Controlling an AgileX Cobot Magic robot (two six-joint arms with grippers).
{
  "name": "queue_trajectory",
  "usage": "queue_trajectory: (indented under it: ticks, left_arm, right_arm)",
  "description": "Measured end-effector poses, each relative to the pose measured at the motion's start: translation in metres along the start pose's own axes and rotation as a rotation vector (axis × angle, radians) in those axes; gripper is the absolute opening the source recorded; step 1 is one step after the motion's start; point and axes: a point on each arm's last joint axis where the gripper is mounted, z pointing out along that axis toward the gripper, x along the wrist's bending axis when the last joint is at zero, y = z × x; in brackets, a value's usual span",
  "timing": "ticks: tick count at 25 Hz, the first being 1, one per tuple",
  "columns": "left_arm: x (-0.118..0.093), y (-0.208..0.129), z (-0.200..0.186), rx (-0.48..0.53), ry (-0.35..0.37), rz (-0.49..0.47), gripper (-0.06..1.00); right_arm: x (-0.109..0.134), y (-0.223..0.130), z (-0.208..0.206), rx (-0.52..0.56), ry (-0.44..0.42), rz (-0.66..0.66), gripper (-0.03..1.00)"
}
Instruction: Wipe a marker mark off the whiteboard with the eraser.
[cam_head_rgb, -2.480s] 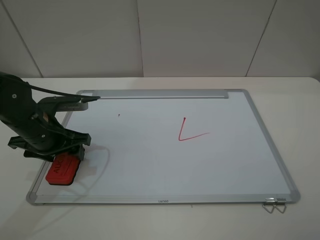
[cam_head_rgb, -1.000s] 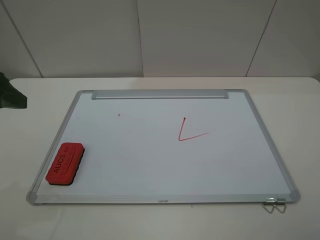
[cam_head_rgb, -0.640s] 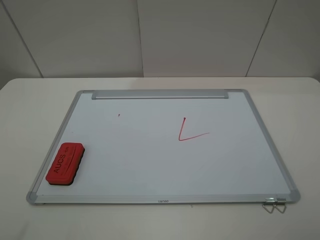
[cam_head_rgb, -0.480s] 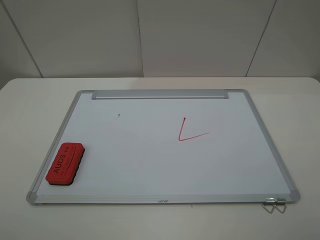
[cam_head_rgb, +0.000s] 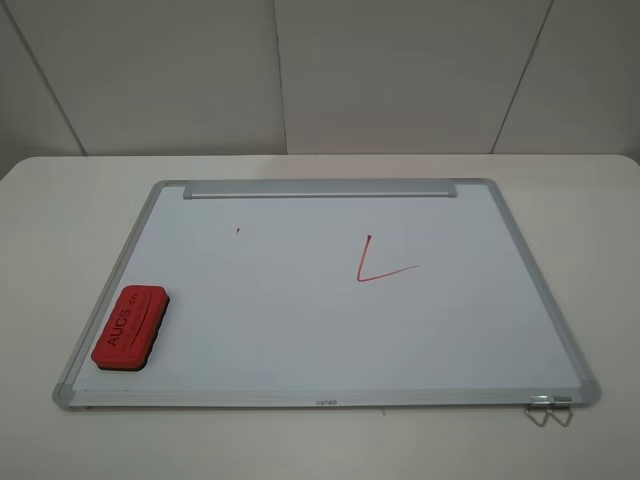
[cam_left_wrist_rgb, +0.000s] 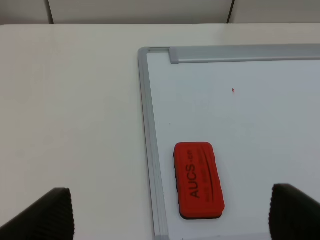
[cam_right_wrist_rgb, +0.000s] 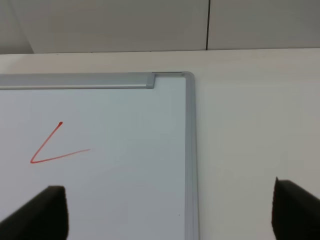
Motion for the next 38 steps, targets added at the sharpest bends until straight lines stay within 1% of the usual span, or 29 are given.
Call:
queue_trajectory:
  ticks: [4,8,21,28,31,36,38]
  left_arm:
    - [0.000,-0.007,0.011,0.010,0.000,0.005,0.77]
    - [0.000,-0.017,0.027,0.043,0.002,0.008,0.77]
    - [0.001,-0.017,0.027,0.035,0.004,0.034,0.77]
    - [0.001,-0.021,0.021,-0.018,0.004,0.032,0.77]
    - [0.001,-0.021,0.021,-0.020,0.025,0.024,0.77]
    - [0.001,-0.022,0.020,-0.025,0.111,-0.020,0.77]
    - [0.001,-0.022,0.020,-0.026,0.131,-0.030,0.77]
  right_arm:
    - [0.000,0.000,0.000,0.000,0.000,0.000,0.72]
    - [0.000,0.000,0.000,0.000,0.000,0.000,0.72]
    - [0.000,0.000,0.000,0.000,0.000,0.000,0.72]
    - [0.000,0.000,0.000,0.000,0.000,0.000,0.72]
    - [0.000,0.000,0.000,0.000,0.000,0.000,0.72]
    - [0.000,0.000,0.000,0.000,0.000,0.000,0.72]
    - [0.000,0.000,0.000,0.000,0.000,0.000,0.72]
